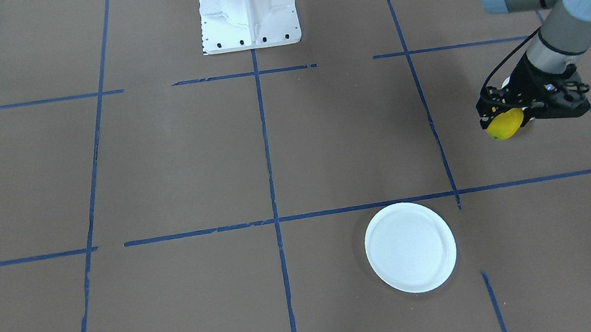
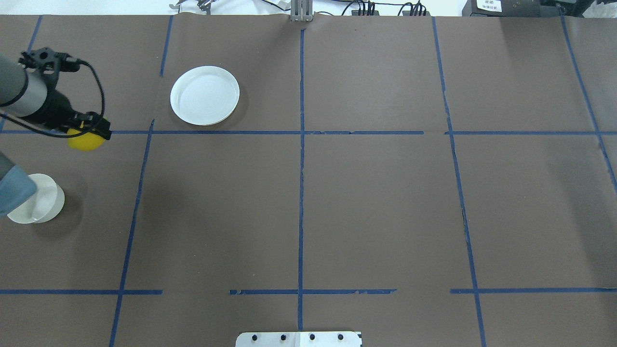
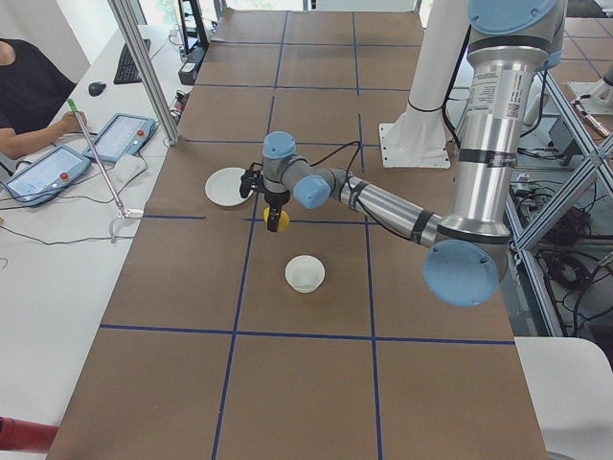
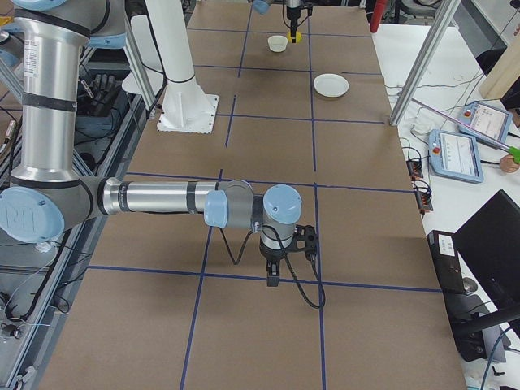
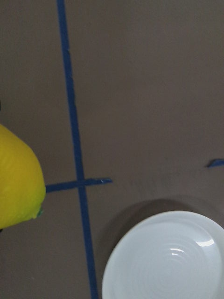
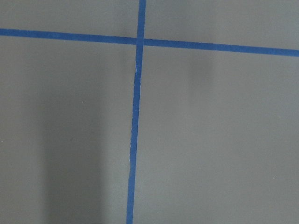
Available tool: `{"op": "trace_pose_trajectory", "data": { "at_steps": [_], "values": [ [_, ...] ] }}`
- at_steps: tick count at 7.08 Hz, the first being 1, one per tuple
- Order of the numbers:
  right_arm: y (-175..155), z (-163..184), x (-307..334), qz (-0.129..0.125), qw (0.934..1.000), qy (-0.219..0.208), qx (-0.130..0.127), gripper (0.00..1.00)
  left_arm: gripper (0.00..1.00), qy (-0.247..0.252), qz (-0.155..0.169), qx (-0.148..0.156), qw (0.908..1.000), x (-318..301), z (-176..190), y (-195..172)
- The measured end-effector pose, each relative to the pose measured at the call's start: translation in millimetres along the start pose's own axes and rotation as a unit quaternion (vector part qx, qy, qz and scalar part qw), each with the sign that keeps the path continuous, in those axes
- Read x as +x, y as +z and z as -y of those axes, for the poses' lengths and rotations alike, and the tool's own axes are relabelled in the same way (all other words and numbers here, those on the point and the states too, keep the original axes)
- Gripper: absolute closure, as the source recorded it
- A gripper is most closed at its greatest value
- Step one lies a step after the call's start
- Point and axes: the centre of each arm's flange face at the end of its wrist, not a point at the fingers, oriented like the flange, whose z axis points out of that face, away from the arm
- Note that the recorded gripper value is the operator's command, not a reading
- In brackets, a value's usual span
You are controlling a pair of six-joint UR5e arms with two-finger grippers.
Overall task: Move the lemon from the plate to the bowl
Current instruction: 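Lift the lemon and carry it with the left gripper toward the bowl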
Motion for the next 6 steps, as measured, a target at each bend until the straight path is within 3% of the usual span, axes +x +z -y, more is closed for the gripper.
{"op": "trace_pose_trajectory", "data": {
  "at_steps": [2, 5, 6],
  "values": [
    [0, 0, 0, 0.0, 1.0, 0.0, 0.0, 0.0, 1.0, -0.004, 0.013, 0.008, 0.9999, -60, -54, 8],
    [0, 0, 0, 0.0, 1.0, 0.0, 0.0, 0.0, 1.0, -0.023, 0.016, 0.018, 0.9994, -108, -81, 36],
    [0, 0, 0, 0.0, 1.0, 0.0, 0.0, 0.0, 0.85, -0.026, 0.014, 0.022, 0.9993, -116, -84, 43]
  ]
}}
